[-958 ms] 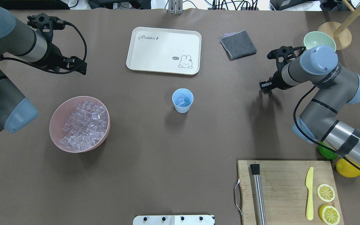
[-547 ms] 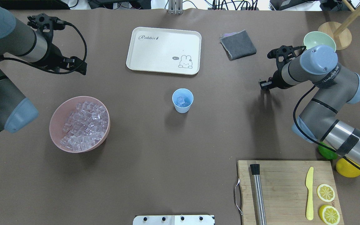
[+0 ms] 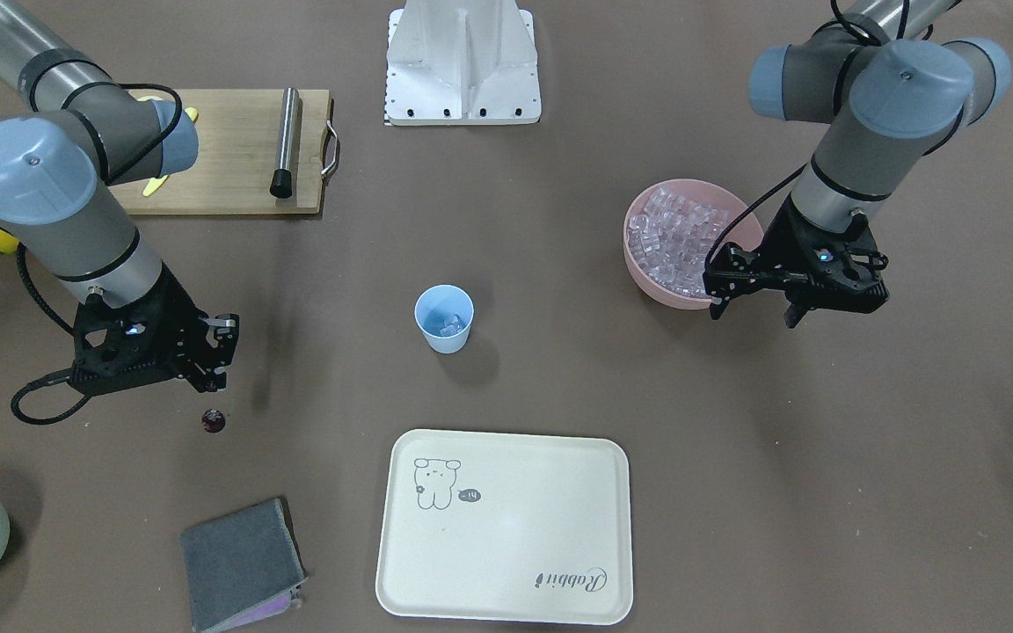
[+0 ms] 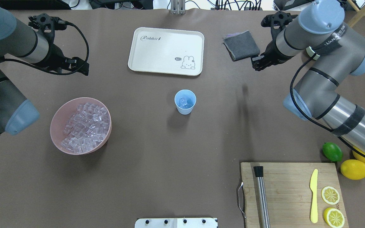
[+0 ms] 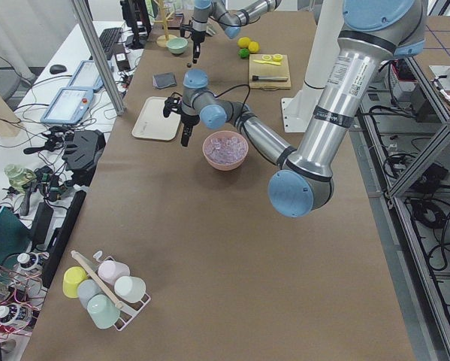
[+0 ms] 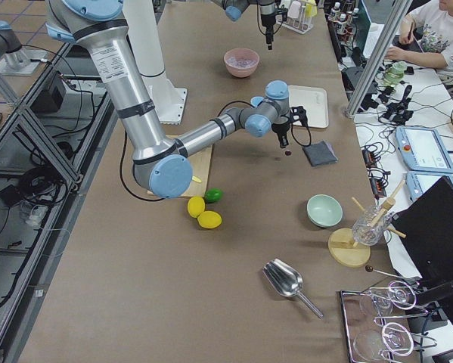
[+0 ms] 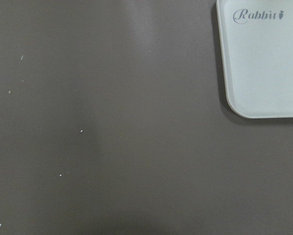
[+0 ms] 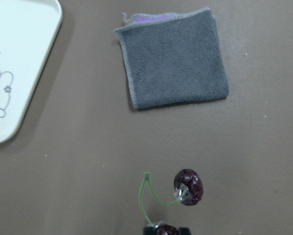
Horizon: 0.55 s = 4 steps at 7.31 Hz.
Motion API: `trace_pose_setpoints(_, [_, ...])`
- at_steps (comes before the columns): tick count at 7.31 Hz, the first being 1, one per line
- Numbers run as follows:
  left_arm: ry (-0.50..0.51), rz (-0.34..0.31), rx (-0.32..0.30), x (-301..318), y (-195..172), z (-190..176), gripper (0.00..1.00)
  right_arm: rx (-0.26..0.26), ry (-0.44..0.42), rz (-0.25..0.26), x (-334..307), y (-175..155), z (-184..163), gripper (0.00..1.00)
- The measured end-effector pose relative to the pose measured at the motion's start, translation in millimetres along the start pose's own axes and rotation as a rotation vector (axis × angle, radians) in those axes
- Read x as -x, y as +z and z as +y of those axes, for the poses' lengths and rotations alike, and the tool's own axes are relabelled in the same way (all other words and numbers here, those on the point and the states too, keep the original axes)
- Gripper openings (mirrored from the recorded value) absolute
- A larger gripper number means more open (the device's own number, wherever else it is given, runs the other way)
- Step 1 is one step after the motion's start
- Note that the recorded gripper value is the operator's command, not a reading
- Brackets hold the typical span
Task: Put ice and cherries in cup
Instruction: 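Carry the cherries with the right gripper over the cup and release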
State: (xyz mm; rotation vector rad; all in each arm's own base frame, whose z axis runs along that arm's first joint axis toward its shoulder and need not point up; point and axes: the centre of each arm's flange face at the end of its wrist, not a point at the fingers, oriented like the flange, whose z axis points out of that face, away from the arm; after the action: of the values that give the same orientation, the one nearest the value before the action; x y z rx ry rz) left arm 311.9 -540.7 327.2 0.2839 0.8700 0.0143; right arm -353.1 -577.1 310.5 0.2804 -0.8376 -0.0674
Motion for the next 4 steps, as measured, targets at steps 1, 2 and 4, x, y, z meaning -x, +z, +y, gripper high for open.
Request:
trace_pose_setpoints(1, [0.004,-0.004,-0.003,-2,3,1,0.98,0.0,0.034,-0.013,42,-18,-7,0.02])
trace_pose_setpoints(2, [0.01,-0.014,-0.006,-5,9,4,0.97,-0.011,0.069,-0.028,81,-27,-7,0.02])
trace_pose_setpoints(4, [0.021,-0.031,-0.007,-9,18,9,0.98,-0.033,0.109,-0.05,142,-29,12,0.03])
